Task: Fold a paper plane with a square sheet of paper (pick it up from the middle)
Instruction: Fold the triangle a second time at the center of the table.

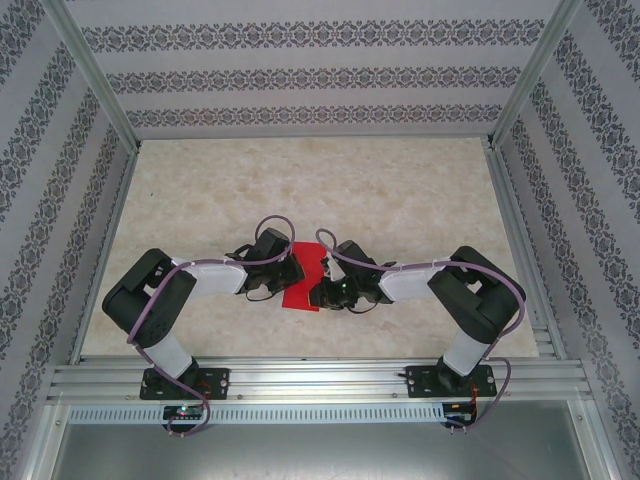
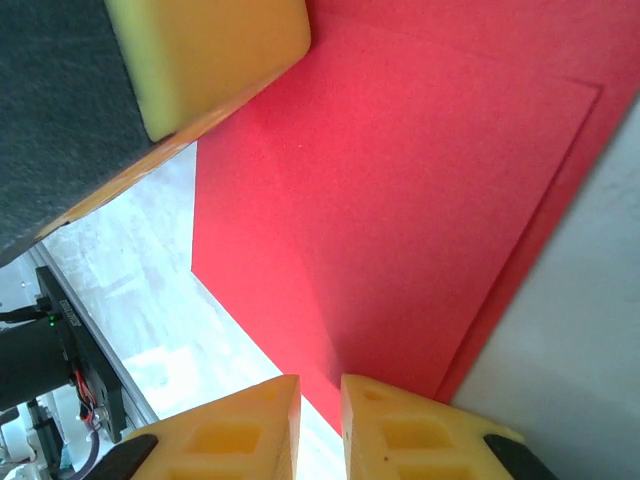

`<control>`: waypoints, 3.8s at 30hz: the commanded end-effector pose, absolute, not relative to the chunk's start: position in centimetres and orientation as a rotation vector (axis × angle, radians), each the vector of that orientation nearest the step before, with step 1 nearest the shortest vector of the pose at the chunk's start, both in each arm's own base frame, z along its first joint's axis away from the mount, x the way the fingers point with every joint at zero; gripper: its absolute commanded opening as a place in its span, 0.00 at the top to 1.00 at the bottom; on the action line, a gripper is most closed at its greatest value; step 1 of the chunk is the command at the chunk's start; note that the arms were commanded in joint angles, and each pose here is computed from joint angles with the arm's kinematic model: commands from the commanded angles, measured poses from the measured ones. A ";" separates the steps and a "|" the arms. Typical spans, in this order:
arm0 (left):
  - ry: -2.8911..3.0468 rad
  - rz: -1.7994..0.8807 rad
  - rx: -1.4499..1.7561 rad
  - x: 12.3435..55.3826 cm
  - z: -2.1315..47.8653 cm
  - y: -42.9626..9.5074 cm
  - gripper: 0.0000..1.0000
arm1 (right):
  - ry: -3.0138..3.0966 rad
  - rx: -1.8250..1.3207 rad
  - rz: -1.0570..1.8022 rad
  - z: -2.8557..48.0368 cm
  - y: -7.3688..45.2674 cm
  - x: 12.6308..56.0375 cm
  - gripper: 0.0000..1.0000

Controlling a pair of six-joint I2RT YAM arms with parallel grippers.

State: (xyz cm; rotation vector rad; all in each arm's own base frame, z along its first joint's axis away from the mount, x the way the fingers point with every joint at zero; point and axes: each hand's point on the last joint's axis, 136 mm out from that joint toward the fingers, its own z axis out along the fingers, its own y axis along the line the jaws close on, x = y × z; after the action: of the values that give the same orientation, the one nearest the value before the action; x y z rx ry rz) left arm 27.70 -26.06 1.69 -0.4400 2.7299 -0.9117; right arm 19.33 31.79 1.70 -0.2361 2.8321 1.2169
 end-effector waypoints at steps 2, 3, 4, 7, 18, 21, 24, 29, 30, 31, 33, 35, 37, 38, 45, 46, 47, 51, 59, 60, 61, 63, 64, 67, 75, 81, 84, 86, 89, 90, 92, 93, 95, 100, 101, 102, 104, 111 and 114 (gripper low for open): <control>2.854 -0.770 -0.453 25.2 -0.9 -24.0 0.94 | 2.926 -0.220 1.101 -0.2 30.5 18.2 0.80; 2.854 -0.769 -0.452 25.1 -1.0 -23.9 0.94 | 2.930 -0.225 1.082 -0.2 30.4 18.2 0.80; 2.856 -0.767 -0.453 25.1 -1.0 -23.9 0.94 | 2.937 -0.224 1.072 -0.2 30.3 18.1 0.80; 2.854 -0.758 -0.459 25.1 -1.1 -23.8 0.94 | 2.960 -0.207 1.043 0.1 30.0 17.8 0.81; 2.856 -0.760 -0.468 25.0 -1.4 -23.7 0.96 | 2.968 -0.093 1.089 -0.6 29.7 16.2 0.85; 2.858 -0.762 -0.469 25.1 -1.4 -23.8 0.99 | 2.915 -0.132 1.111 1.5 30.3 16.9 0.85; 2.859 -0.765 -0.467 25.0 -1.4 -23.9 0.98 | 2.883 -0.132 1.136 2.5 30.4 17.1 0.85; 2.861 -0.771 -0.463 25.0 -1.4 -24.0 0.99 | 2.978 -0.084 1.039 -0.6 29.0 16.1 0.85; 2.861 -0.772 -0.462 25.1 -1.4 -24.0 0.98 | 3.003 -0.071 1.016 -1.3 28.7 15.9 0.85; 2.862 -0.773 -0.462 25.0 -1.4 -24.0 0.99 | 3.026 -0.061 0.991 -1.9 28.4 15.7 0.85; 2.862 -0.770 -0.460 25.0 -1.4 -24.0 0.99 | 3.043 -0.043 0.970 -2.4 28.0 15.5 0.85; 2.864 -0.767 -0.461 25.0 -1.5 -23.9 0.99 | 3.028 -0.051 0.984 -1.6 28.3 15.6 0.85; 2.865 -0.766 -0.462 25.0 -1.5 -23.9 0.98 | 2.978 -0.076 1.020 0.2 28.8 16.2 0.85; 2.865 -0.768 -0.461 25.0 -1.5 -23.9 0.99 | 2.948 -0.088 1.036 1.3 29.1 16.6 0.85; 2.857 -0.767 -0.446 25.1 -1.0 -23.9 0.98 | 2.784 -0.172 1.200 6.9 32.1 18.7 0.84; 2.856 -0.767 -0.447 25.1 -1.0 -23.9 0.98 | 2.778 -0.178 1.211 7.1 32.4 18.9 0.84; 2.858 -0.767 -0.445 25.1 -1.0 -23.9 0.99 | 2.772 -0.185 1.225 7.2 32.9 19.1 0.84; 2.857 -0.766 -0.443 25.1 -0.9 -23.9 0.98 | 2.792 -0.136 1.165 5.7 33.3 20.5 0.84; 2.856 -0.770 -0.436 25.1 -0.8 -24.0 0.98 | 2.932 -0.048 1.084 0.2 32.0 19.1 0.84; 2.853 -0.770 -0.435 25.2 -0.7 -24.0 0.98 | 2.942 -0.038 1.080 -0.2 31.6 18.8 0.84; 2.851 -0.772 -0.431 25.2 -0.6 -24.0 0.98 | 2.957 -0.028 1.067 -0.7 31.2 18.5 0.84; 2.841 -0.779 -0.422 25.4 -0.2 -24.1 0.97 | 2.973 -0.023 1.061 -1.2 30.7 18.0 0.84; 2.838 -0.784 -0.412 25.5 0.0 -24.2 0.97 | 2.978 -0.023 1.057 -1.3 30.5 17.8 0.84; 2.805 -0.840 -0.381 26.0 1.8 -25.0 0.93 | 2.985 -0.017 1.034 -1.8 29.9 17.6 0.85; 2.701 -1.075 -0.352 26.4 6.1 -27.3 0.86 | 2.969 0.014 1.045 -1.8 30.4 18.1 0.87; 2.727 -1.077 -0.393 25.9 4.4 -27.1 0.86 | 2.979 0.018 1.034 -2.0 30.3 18.0 0.87; 2.745 -1.070 -0.398 25.9 3.2 -27.2 0.87 | 2.981 0.019 1.027 -2.1 30.1 18.0 0.88; 2.761 -1.043 -0.404 25.8 2.2 -27.1 0.87 | 2.984 0.023 1.019 -2.2 29.9 17.9 0.88; 2.773 -0.997 -0.427 25.8 1.0 -26.5 0.88 | 2.990 0.034 1.004 -2.3 29.6 17.8 0.88; 2.774 -0.974 -0.435 25.9 0.7 -26.3 0.89 | 2.990 0.033 1.003 -2.3 29.6 17.8 0.88; 2.776 -0.920 -0.448 25.9 0.4 -25.5 0.89 | 3.001 0.032 0.985 -2.4 29.3 17.7 0.89; 2.775 -0.888 -0.460 26.0 0.3 -25.0 0.90 | 3.011 0.029 0.969 -2.5 29.2 17.6 0.91; 2.760 -0.849 -0.483 26.2 0.2 -24.0 0.89 | 3.024 0.025 0.948 -2.6 28.9 17.4 0.92; 2.731 -0.831 -0.490 27.5 0.7 -23.3 0.89 | 3.044 0.009 0.915 -2.7 28.3 17.1 0.93; 2.729 -0.826 -0.482 27.7 0.8 -23.3 0.89 | 3.046 0.008 0.916 -2.7 28.3 17.0 0.94; 2.730 -0.809 -0.483 27.9 0.8 -23.1 0.89 | 3.050 0.006 0.912 -2.8 28.2 16.9 0.94; 2.723 -0.795 -0.500 28.3 0.8 -22.7 0.89 | 3.052 0.005 0.913 -2.9 28.1 16.8 0.94; 2.716 -0.792 -0.534 29.7 0.6 -21.7 0.89 | 3.051 -0.001 0.919 -2.6 27.7 16.9 0.94; 2.720 -0.766 -0.545 30.1 0.6 -21.1 0.89 | 3.049 0.001 0.924 -2.6 27.6 16.9 0.94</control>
State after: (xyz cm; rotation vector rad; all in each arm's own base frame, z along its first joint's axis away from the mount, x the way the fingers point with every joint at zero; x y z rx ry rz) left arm 28.83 -23.52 1.70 -0.5052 2.7193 -0.9168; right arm 19.65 31.69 1.07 -0.0671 2.8590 1.1431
